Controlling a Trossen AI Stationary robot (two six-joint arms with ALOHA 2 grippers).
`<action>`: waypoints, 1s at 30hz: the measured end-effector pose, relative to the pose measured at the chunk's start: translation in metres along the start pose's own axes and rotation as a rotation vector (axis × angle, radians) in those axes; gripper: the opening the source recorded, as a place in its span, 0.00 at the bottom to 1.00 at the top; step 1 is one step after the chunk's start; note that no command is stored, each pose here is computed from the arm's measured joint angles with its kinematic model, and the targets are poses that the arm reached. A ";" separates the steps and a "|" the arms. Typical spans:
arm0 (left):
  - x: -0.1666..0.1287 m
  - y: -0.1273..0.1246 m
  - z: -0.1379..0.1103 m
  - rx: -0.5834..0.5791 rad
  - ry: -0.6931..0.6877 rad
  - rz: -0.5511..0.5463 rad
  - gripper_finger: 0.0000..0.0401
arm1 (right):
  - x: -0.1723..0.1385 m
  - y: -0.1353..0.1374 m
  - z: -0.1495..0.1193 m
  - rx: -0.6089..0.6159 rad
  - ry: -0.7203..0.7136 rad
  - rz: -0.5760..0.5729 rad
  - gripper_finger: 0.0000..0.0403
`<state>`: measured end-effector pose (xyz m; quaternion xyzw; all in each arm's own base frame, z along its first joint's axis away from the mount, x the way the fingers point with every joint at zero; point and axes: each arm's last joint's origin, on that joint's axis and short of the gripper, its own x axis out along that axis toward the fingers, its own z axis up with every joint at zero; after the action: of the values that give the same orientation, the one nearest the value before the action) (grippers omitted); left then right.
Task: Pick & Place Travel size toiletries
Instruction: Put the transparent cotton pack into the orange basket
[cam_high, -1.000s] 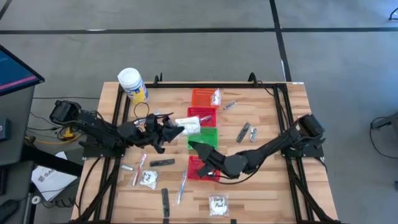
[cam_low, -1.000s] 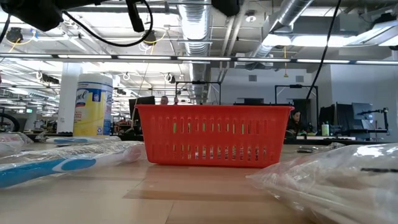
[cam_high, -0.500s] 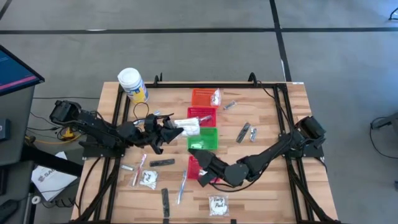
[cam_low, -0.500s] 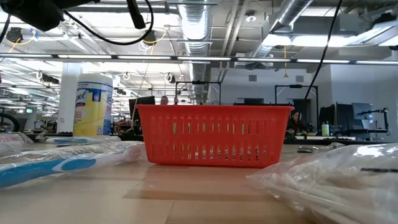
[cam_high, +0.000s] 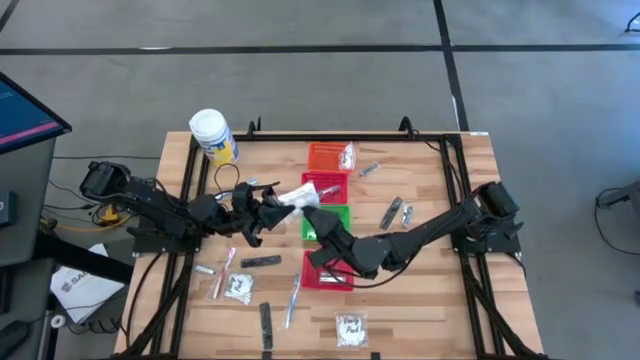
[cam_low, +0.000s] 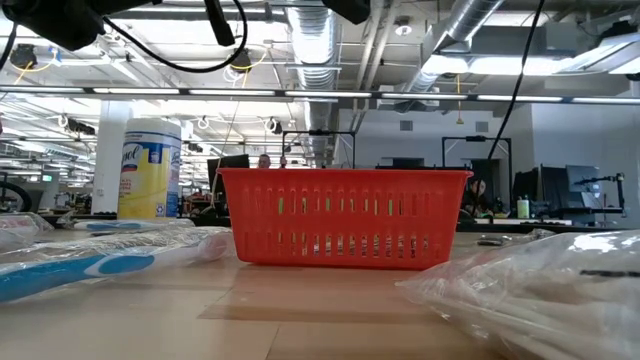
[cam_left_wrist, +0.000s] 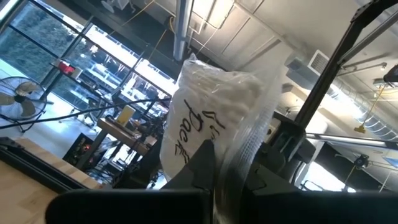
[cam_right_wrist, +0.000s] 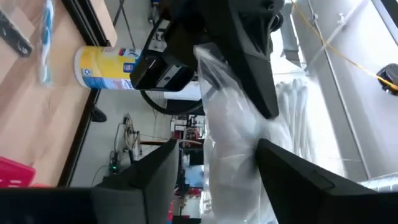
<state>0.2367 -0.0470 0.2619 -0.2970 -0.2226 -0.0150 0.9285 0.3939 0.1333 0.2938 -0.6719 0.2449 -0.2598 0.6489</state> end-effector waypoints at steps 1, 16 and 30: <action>0.000 0.000 0.000 0.004 0.000 0.000 0.01 | 0.000 0.000 0.000 0.006 0.002 0.000 0.49; 0.000 0.000 0.000 -0.002 0.004 0.000 0.01 | -0.006 0.000 0.003 0.013 -0.005 -0.001 0.04; 0.000 -0.001 0.000 0.007 0.009 -0.017 0.03 | -0.012 -0.004 0.005 0.056 -0.012 -0.018 0.00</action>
<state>0.2366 -0.0478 0.2618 -0.2918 -0.2211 -0.0232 0.9303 0.3886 0.1453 0.2976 -0.6571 0.2276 -0.2685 0.6665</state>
